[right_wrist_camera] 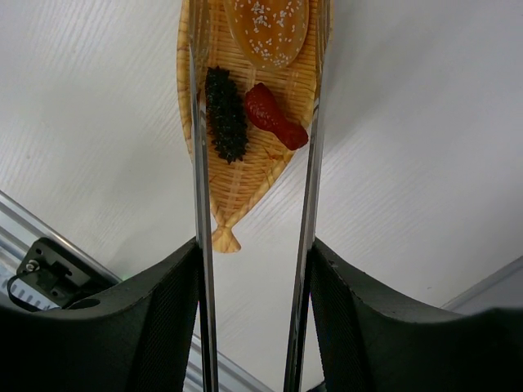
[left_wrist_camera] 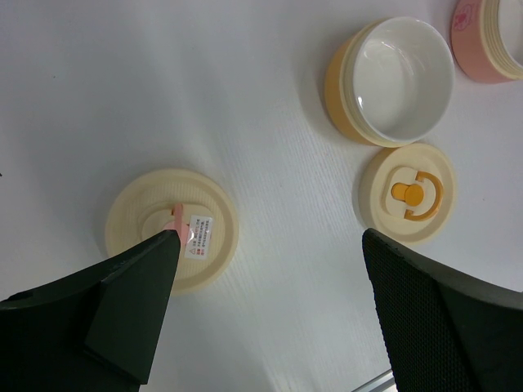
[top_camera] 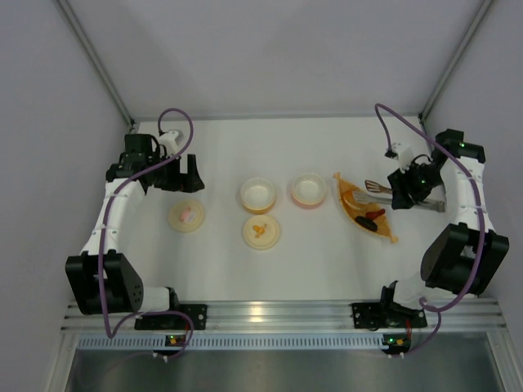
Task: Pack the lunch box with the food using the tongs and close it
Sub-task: Pick up the fake food from the plate, then place the fake food in the packing box.
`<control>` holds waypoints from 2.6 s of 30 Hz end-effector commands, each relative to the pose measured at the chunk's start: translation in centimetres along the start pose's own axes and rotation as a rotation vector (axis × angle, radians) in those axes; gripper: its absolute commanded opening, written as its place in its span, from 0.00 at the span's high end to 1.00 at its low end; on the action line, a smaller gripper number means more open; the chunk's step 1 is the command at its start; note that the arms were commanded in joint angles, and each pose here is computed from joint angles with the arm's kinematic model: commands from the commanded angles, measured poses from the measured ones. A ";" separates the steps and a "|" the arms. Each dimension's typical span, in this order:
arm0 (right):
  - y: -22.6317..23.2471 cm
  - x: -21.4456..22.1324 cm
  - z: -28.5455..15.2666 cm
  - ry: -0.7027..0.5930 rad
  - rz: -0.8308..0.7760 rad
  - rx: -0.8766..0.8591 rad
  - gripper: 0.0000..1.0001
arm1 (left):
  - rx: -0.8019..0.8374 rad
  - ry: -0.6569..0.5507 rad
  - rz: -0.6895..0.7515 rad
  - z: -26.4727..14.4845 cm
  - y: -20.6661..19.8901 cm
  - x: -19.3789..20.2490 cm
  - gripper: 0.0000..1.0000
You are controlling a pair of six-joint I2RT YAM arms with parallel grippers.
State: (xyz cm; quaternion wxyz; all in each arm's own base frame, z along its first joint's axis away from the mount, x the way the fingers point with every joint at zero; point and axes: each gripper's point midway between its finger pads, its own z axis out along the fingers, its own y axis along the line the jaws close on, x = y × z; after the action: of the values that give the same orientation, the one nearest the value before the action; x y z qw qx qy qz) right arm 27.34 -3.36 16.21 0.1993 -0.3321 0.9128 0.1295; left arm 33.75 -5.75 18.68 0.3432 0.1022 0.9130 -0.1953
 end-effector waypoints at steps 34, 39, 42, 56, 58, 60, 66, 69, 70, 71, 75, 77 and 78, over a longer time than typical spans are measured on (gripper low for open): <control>0.1 -0.5 3.3 0.043 -0.095 0.043 0.57 | -0.013 -0.046 0.033 -0.8 -0.1 -1.7 0.02; 0.4 -1.3 2.3 0.012 -0.094 0.047 0.67 | -0.012 -0.049 0.028 -0.9 -0.2 -1.7 0.02; 0.4 -2.5 1.1 -0.026 -0.093 0.060 0.70 | -0.018 -0.050 0.030 -1.0 -0.1 -1.7 0.02; 3.4 -9.7 -4.4 -0.225 -0.127 0.061 0.73 | 0.012 -0.063 -0.017 -1.3 -0.9 -2.5 0.02; 4.9 -11.5 -4.1 -0.249 -0.175 0.063 0.73 | 0.033 -0.048 -0.037 -1.1 -1.0 -2.4 0.02; 6.3 -12.9 -3.8 -0.256 -0.188 0.062 0.72 | 0.042 -0.057 -0.059 -1.4 -0.6 -3.0 0.02; 10.5 -18.2 -1.5 -0.283 -0.257 0.050 0.72 | 0.074 -0.055 -0.124 -1.5 0.4 -2.8 0.02; 12.4 -20.2 -0.1 -0.277 -0.275 0.032 0.73 | 0.067 -0.043 -0.132 -1.1 0.7 -2.2 0.02; 13.6 -20.7 0.9 -0.262 -0.295 0.008 0.73 | 0.061 -0.043 -0.131 -1.1 0.8 -2.1 0.02; 14.1 -21.4 1.0 -0.270 -0.303 0.006 0.73 | 0.057 -0.044 -0.131 -1.1 0.9 -2.0 0.02; 16.4 -22.7 2.6 -0.253 -0.341 -0.005 0.72 | 0.052 -0.037 -0.130 -1.1 1.2 -1.7 0.02; 17.5 -23.2 3.7 -0.238 -0.352 -0.021 0.73 | 0.048 -0.038 -0.129 -1.1 1.3 -1.8 0.02; 17.6 -23.5 4.0 -0.238 -0.351 -0.022 0.73 | 0.049 -0.036 -0.129 -1.0 1.3 -1.7 0.02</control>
State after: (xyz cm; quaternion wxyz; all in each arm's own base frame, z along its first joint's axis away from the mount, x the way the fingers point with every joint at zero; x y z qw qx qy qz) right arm 31.66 22.04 22.87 0.2730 -0.4821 0.8204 0.1418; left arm 34.84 -4.08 19.99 0.3403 0.0450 0.9103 -0.2313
